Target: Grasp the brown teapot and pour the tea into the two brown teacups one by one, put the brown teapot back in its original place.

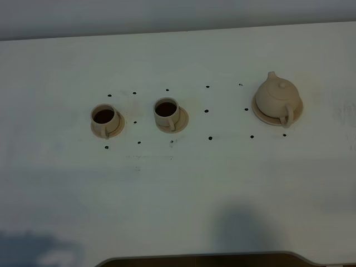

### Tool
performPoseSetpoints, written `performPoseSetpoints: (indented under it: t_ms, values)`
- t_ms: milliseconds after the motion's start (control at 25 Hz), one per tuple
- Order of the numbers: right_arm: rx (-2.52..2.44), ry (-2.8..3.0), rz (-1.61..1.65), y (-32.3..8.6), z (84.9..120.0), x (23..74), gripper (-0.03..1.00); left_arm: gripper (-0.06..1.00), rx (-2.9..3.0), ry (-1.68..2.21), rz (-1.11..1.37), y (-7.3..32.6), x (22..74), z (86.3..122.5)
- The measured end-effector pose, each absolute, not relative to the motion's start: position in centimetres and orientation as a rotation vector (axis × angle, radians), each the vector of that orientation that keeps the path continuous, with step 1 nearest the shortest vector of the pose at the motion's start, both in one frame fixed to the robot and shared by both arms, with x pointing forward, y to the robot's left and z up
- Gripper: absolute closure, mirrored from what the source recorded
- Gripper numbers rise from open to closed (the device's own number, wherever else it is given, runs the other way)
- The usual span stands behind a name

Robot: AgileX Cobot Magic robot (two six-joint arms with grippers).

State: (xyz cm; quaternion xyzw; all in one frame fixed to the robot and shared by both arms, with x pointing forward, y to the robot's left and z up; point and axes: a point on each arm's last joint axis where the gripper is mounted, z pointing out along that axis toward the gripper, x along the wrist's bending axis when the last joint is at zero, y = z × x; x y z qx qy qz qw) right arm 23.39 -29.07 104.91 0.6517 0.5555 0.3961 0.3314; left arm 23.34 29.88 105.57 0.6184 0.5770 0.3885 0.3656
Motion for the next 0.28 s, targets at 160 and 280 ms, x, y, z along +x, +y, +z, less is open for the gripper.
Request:
performPoseSetpoints:
  t_ms: [160,280]
  values:
    - [1.703,1.452,1.035,-29.07,104.91,23.39,0.47,0.48,1.590,1.484,0.999,29.88,23.34,105.57]
    - [1.703,1.452,1.036,-29.06,104.91,23.39,0.47,0.48,1.590,1.484,0.999,29.88,23.34,105.57]
